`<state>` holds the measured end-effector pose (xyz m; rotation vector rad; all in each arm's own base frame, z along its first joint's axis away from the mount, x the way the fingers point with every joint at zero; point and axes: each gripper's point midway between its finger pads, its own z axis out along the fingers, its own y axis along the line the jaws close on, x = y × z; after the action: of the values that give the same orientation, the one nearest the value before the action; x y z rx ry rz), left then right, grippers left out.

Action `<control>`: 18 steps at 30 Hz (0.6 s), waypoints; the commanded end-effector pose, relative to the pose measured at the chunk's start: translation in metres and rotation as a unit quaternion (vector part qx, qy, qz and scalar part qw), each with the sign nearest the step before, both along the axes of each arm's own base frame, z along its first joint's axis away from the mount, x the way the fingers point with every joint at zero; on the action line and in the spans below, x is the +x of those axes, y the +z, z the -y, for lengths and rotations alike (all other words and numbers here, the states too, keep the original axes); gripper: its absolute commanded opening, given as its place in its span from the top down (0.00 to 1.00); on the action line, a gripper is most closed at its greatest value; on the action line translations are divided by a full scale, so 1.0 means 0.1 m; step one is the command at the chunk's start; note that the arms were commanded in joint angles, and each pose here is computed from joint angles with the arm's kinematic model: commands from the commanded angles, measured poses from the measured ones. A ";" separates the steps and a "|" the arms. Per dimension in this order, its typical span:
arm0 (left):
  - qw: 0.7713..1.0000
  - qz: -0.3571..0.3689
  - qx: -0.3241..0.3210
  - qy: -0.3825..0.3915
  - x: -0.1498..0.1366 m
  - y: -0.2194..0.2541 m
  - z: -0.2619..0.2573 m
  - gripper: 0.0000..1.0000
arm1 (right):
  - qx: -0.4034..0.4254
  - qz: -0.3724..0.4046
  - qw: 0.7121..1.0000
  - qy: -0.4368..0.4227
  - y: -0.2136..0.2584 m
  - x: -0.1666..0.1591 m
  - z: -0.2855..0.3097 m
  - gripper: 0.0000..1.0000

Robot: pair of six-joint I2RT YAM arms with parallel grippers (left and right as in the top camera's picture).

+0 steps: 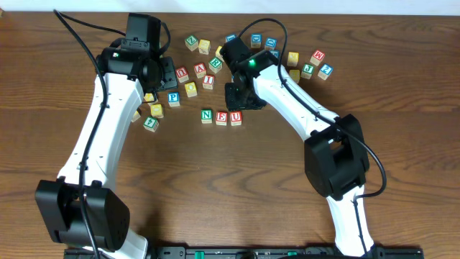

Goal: Spell out NEURIPS
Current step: 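Lower the U block beside the E block and open the right gripper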

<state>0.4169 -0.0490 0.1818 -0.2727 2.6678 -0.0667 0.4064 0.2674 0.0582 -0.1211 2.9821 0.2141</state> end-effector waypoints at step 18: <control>1.000 0.004 0.004 0.001 -0.02 0.02 -0.01 0.47 | 0.009 0.033 0.999 0.011 0.25 0.11 0.01 0.54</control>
<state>0.4177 -0.0491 0.1822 -0.2730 2.6640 -0.0680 0.4065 0.2672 0.0583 -0.1370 2.9807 0.2128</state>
